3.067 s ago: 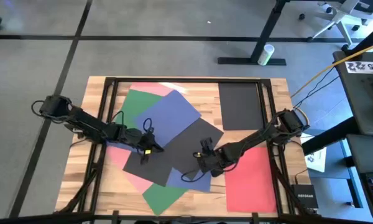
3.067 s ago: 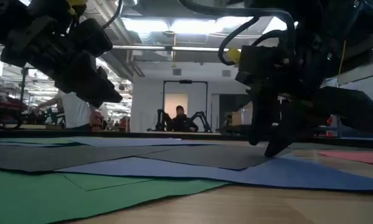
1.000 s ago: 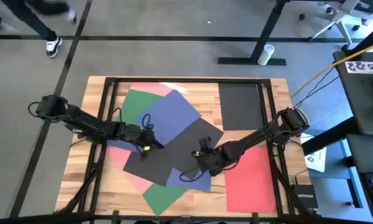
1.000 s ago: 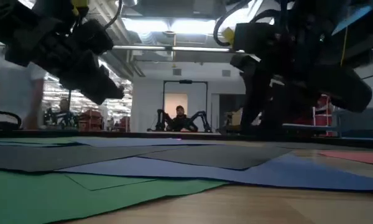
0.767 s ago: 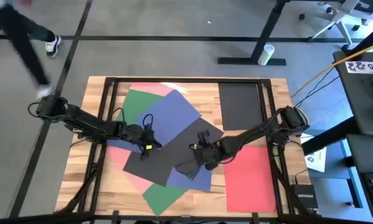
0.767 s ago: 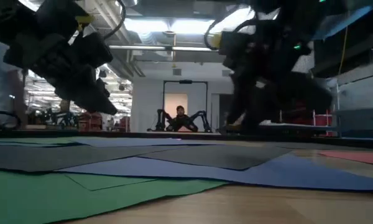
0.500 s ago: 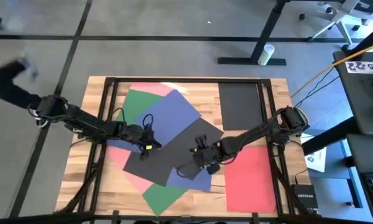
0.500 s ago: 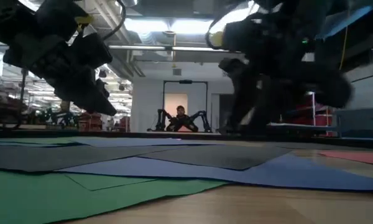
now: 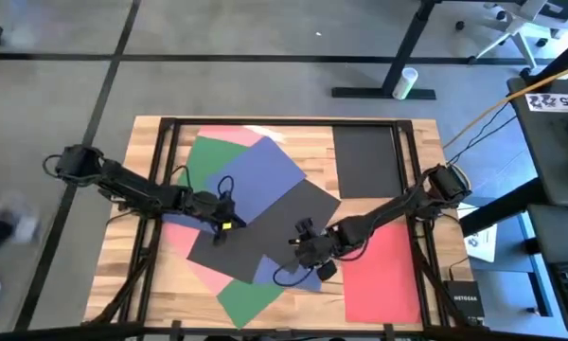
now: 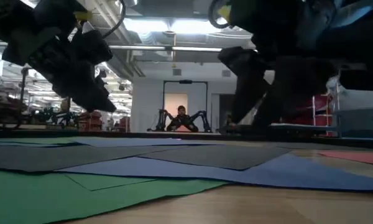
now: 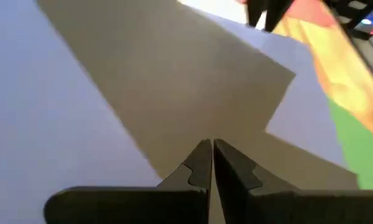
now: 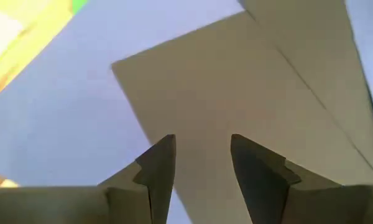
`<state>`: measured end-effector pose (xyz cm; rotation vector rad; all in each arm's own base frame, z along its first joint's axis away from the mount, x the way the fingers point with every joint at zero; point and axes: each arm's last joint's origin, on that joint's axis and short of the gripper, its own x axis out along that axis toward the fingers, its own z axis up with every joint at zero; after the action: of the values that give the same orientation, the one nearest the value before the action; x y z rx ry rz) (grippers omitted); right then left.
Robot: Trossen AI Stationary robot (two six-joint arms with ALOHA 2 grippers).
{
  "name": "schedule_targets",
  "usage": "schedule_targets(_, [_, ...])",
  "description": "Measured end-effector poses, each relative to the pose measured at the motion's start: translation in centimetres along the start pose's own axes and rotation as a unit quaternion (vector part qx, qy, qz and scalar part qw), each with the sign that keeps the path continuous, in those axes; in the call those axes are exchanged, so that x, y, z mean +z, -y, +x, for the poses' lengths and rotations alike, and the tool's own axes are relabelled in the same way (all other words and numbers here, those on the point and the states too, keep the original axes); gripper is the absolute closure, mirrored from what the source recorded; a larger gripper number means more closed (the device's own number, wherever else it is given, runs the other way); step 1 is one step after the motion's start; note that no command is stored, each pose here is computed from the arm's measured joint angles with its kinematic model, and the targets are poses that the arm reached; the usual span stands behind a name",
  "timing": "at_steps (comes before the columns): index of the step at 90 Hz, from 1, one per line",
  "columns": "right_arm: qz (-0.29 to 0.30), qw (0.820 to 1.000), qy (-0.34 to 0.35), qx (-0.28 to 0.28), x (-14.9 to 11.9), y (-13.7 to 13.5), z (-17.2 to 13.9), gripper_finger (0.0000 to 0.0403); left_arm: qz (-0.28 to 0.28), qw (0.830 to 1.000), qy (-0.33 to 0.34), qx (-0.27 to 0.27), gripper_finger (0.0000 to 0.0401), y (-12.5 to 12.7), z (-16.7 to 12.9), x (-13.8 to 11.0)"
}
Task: Organize paper
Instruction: Stack the black paper on top of the other black paper on the table
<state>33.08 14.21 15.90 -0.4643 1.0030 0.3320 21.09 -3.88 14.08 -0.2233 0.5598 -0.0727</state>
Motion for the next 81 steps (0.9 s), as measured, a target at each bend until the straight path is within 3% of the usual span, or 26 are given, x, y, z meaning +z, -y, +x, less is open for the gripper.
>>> schedule_targets(31, [0.014,1.000,0.003,0.017,0.0,-0.1,0.0,0.0256,0.004,1.000,-0.017,0.002,0.0401,0.2,0.0,-0.2])
schedule_targets(56, [0.084,0.996,0.025,0.018,0.3,0.9,0.1,0.0256,0.008,1.000,-0.027,0.005,0.0401,0.1,0.0,-0.4])
schedule_targets(81, [0.099,0.991,0.088,0.001,1.9,-1.3,-0.4,0.0256,0.006,0.998,-0.062,0.017,0.0401,-0.1,0.0,-1.0])
